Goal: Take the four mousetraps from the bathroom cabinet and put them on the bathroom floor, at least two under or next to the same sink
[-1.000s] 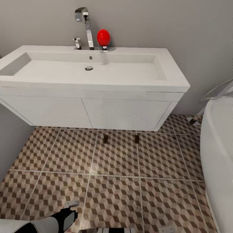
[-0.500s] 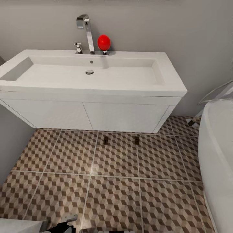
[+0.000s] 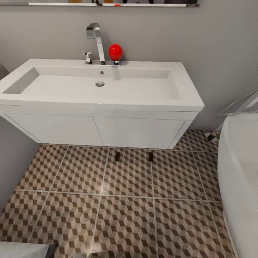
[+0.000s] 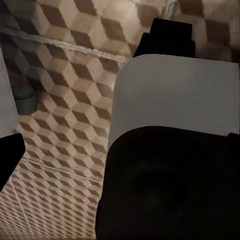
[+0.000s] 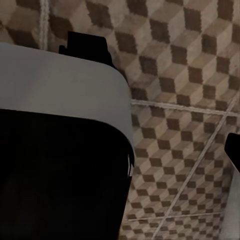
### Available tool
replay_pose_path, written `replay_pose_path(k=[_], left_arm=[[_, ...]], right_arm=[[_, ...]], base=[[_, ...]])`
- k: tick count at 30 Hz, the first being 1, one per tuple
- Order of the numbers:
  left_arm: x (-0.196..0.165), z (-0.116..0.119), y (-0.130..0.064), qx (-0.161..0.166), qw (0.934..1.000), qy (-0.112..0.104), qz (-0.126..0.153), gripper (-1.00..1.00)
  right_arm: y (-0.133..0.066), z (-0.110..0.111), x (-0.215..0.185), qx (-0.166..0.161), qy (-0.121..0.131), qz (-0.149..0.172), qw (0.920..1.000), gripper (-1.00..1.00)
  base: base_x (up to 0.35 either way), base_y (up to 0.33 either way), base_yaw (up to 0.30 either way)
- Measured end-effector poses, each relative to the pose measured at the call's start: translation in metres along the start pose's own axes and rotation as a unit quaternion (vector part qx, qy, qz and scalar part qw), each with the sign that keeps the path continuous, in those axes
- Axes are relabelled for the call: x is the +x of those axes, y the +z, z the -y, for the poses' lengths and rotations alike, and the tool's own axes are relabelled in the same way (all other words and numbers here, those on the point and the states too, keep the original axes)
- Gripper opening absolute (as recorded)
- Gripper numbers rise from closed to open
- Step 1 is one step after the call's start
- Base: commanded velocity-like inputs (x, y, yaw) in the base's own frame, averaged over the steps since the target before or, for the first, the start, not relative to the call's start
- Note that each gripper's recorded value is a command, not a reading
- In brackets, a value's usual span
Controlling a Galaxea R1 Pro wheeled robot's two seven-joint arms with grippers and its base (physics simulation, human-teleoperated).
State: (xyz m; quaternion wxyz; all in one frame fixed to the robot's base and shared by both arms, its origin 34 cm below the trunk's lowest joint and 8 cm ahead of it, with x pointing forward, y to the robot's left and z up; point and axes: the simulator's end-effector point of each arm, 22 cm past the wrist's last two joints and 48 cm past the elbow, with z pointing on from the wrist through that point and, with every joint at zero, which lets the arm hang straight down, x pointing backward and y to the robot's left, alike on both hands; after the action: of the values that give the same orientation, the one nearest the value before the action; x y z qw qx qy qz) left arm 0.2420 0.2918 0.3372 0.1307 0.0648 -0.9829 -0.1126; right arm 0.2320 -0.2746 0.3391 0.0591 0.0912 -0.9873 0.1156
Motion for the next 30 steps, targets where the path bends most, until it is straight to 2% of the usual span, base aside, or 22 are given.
replay_pose_path(k=[7, 15, 30], left_arm=[[0.025, 0.005, -0.01, 0.017, 0.9997, 0.004, -0.015, 1.0], [0.049, 0.017, -0.025, 0.031, 0.9991, 0.007, -0.028, 1.0], [0.081, 0.009, -0.049, 0.029, 0.9985, 0.01, -0.046, 1.0]], right_arm=[[-0.013, 0.002, 0.006, -0.001, 0.0, -0.004, 1.0, 1.0], [-0.03, -0.001, 0.037, -0.005, -0.005, -0.024, 0.9997, 1.0], [-0.06, -0.001, 0.076, -0.01, -0.012, -0.049, 0.9987, 1.0]], base=[[0.0, 0.0, 0.0], [0.0, 0.0, 0.0], [0.0, 0.0, 0.0]])
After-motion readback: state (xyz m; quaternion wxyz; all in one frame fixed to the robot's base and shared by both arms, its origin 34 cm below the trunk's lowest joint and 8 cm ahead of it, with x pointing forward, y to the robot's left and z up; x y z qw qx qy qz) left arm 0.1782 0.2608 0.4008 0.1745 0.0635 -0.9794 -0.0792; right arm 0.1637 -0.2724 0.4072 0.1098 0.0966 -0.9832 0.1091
